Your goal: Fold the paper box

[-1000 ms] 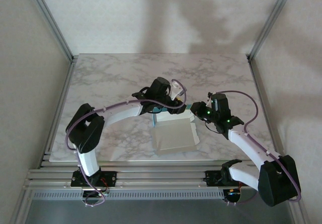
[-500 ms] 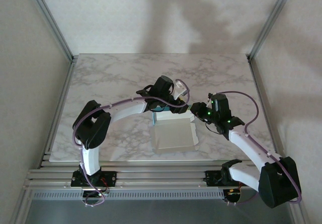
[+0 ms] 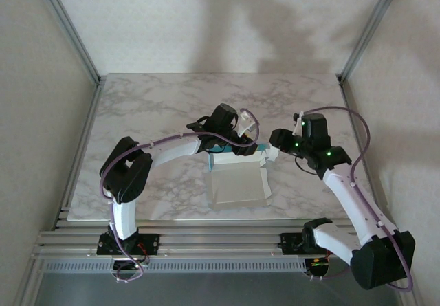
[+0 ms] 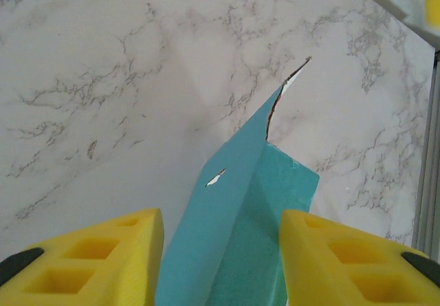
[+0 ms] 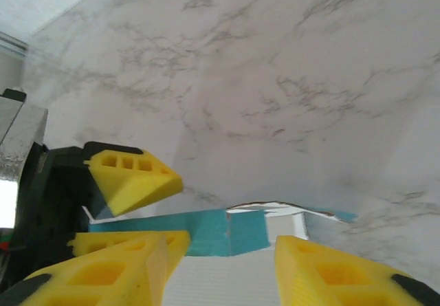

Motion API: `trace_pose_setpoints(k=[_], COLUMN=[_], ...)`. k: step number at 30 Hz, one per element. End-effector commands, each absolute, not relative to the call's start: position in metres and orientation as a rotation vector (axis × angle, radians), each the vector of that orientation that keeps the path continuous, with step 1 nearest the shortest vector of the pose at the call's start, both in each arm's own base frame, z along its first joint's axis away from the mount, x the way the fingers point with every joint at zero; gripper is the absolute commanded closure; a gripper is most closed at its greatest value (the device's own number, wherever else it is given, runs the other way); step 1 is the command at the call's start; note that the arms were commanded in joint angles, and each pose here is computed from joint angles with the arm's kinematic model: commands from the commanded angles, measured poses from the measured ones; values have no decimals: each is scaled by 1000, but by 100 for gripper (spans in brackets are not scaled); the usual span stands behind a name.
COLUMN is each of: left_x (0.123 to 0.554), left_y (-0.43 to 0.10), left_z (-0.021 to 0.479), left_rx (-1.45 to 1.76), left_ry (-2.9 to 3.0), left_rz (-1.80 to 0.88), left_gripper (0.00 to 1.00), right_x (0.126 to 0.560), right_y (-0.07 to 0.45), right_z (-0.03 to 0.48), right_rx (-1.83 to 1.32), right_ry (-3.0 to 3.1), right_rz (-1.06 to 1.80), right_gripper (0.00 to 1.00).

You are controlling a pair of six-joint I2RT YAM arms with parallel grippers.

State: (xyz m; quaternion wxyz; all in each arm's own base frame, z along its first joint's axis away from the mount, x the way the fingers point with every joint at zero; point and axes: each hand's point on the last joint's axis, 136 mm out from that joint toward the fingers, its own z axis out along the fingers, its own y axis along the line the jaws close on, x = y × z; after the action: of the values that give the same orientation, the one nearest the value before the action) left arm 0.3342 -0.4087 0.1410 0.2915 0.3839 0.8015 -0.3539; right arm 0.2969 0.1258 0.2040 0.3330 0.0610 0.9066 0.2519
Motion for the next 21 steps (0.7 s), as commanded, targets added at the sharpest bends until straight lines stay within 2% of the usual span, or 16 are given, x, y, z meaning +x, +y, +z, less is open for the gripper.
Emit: trace_pose_setpoints(k=[1, 8, 21], left_x=[336, 337, 338], left_y=[-406, -404, -404], left_z=[128, 130, 131], left_rx=[1036, 1026, 1030], left_ry=[2176, 2175, 2168], left_rz=[-942, -949, -959], left_gripper=[52, 53, 55], right_x=[290, 299, 316], right_y=[110, 111, 117], right_z=[185, 167, 157], right_rx=[22, -139, -295], right_ry=[2507, 2606, 2644], right_rz=[460, 362, 320], right_gripper=[51, 45, 45])
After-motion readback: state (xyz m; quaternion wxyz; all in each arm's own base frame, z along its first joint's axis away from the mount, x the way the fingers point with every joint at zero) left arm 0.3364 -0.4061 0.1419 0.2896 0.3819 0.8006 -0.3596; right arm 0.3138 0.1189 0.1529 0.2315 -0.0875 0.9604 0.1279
